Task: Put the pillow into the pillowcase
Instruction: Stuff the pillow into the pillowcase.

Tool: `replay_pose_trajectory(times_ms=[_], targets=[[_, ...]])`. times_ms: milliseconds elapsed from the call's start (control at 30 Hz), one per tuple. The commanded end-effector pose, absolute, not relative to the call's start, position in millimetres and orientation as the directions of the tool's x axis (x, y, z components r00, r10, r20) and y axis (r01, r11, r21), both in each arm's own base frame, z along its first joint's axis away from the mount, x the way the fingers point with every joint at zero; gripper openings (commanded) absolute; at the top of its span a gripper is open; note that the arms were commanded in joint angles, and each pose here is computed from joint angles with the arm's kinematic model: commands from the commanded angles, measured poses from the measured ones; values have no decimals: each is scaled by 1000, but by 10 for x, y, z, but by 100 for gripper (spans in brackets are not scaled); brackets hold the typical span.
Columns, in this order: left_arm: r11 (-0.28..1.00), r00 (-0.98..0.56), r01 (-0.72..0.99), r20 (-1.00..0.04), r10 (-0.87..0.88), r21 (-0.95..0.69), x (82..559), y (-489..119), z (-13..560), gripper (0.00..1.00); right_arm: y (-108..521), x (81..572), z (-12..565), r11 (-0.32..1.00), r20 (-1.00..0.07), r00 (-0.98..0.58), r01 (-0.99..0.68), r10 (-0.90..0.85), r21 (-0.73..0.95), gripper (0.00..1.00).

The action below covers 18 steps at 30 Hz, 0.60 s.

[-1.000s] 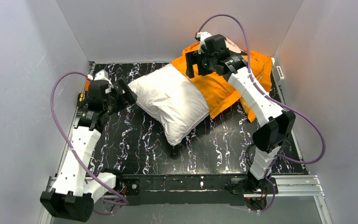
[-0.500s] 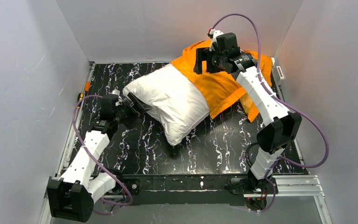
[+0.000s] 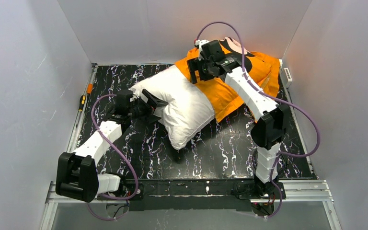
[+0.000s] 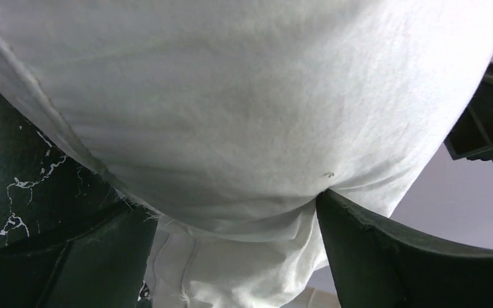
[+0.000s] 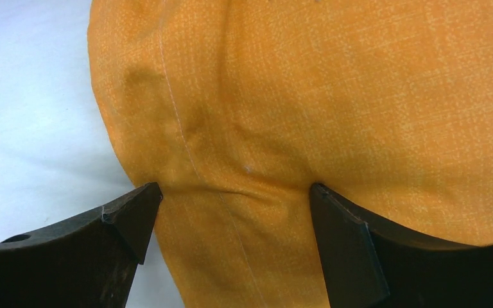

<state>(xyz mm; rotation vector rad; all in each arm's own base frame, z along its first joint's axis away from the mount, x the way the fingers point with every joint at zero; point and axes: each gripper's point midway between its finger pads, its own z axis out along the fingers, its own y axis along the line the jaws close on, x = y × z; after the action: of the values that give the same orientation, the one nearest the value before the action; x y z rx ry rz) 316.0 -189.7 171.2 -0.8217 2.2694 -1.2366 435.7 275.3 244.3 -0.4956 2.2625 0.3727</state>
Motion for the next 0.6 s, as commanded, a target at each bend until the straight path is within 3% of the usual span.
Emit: replay_pose_trajectory(times_ms=[0,67,133,233,267,333,367,567], targets=[[437,-735,-279,-102,-670,-855,3217,-1916,1805,85,2716,4429,2524,910,-758,-581,-412,-298,-42,92],[462,-730,-316,-98,-676,-829,3194,-1871,1715,78,2625,4470,2632,927,-773,-565,-368,-289,-78,85],[495,-717,-366,-101,-690,-788,3154,-1787,1617,72,2562,4481,2773,936,-794,-542,-341,-276,-92,71],[525,-717,-398,-102,-689,-752,3114,-1738,1529,62,2511,4479,2943,942,-819,-512,-322,-259,-96,38],[529,-721,-398,-101,-686,-749,3119,-1742,1514,59,2502,4470,2963,943,-820,-511,-320,-258,-97,23],[527,-726,-398,-93,-681,-751,3143,-1763,1508,51,2473,4453,3043,946,-825,-506,-310,-251,-98,6],[525,-731,-396,-88,-677,-753,3154,-1780,1508,49,2462,4444,3102,947,-830,-500,-307,-247,-97,2],[524,-755,-370,-80,-650,-767,3258,-1862,1564,32,2611,4270,3620,914,-884,-425,-407,-193,-4,1]])
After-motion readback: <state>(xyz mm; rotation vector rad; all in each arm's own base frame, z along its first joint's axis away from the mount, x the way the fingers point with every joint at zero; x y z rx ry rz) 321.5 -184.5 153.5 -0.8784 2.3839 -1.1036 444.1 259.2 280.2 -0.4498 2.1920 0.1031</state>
